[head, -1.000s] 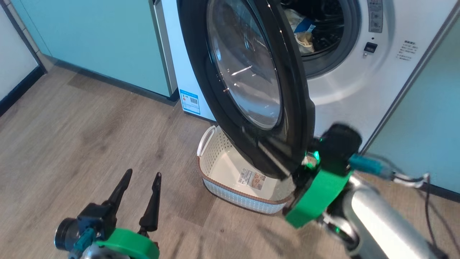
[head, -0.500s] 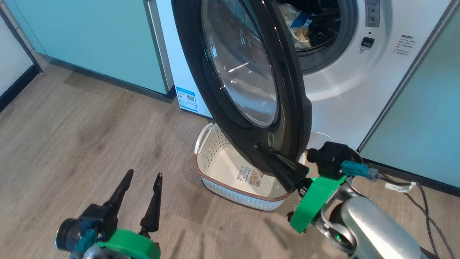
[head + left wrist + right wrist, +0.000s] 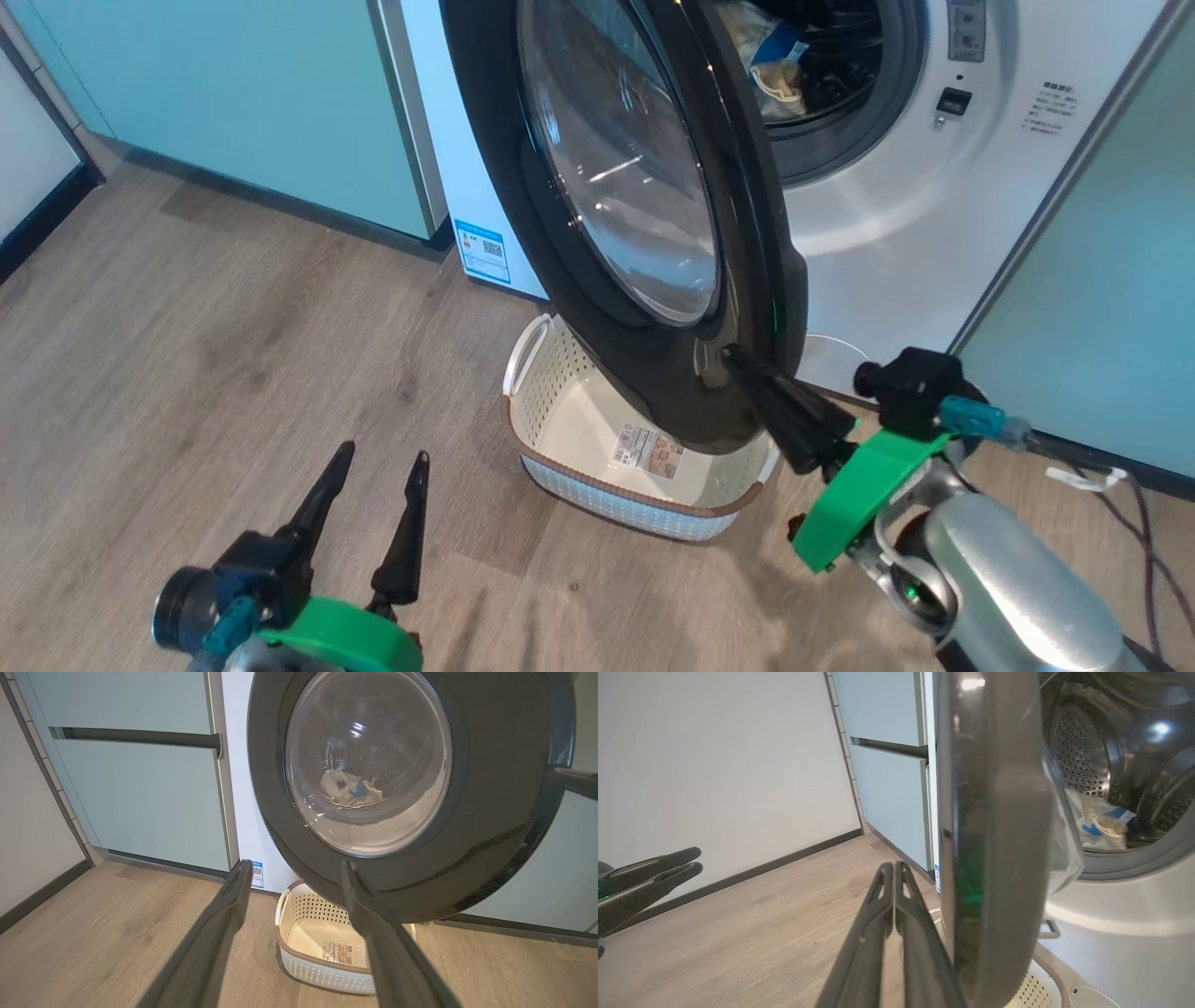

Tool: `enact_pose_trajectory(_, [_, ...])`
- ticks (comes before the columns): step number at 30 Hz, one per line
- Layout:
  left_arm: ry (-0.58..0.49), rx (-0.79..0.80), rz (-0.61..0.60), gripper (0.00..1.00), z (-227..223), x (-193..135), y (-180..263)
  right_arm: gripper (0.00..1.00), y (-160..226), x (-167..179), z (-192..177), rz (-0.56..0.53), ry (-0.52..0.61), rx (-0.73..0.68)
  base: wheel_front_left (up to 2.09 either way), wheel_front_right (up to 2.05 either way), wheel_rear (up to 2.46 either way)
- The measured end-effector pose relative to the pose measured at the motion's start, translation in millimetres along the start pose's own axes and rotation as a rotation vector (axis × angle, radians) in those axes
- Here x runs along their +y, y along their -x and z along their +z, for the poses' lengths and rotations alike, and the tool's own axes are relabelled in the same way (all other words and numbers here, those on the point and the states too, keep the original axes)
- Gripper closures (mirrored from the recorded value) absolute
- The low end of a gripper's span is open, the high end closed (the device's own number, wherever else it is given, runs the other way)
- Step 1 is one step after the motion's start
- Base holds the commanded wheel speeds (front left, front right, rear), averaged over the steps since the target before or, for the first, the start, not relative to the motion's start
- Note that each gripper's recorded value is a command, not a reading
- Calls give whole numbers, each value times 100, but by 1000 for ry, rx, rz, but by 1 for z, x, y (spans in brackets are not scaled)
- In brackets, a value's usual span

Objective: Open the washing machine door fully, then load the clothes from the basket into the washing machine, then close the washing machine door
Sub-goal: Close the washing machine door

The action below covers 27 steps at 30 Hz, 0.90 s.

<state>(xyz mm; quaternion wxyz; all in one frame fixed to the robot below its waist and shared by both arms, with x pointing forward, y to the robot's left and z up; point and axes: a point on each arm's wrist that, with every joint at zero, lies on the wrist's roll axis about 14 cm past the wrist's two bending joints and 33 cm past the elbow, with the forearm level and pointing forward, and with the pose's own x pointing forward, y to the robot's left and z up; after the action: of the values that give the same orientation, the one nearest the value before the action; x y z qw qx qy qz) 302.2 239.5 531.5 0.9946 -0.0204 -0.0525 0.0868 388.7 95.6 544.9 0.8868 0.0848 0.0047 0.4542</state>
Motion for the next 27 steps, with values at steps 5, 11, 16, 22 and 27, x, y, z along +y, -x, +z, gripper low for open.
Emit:
enact_pose_trajectory(5, [-1,0,2,0,0,0,-1,100,0,-7,0,-19,-3,-3,0,0,0])
enact_pose_trajectory(11, [-3,-8,-2,0,2,-1,-5,100,1,-14,-1,-39,-10,-4,0,0,0])
enact_pose_trajectory(16, [-5,-1,-4,0,0,-2,-6,100,1,-18,-3,-46,-8,-2,0,0,0])
enact_pose_trajectory(22, [-4,1,-12,0,-2,-4,-9,100,1,-29,-4,-71,-16,-4,0,0,0])
enact_pose_trajectory(27, [-2,4,-37,0,-3,-12,-15,100,2,-49,-1,-116,-9,-19,0,0,0])
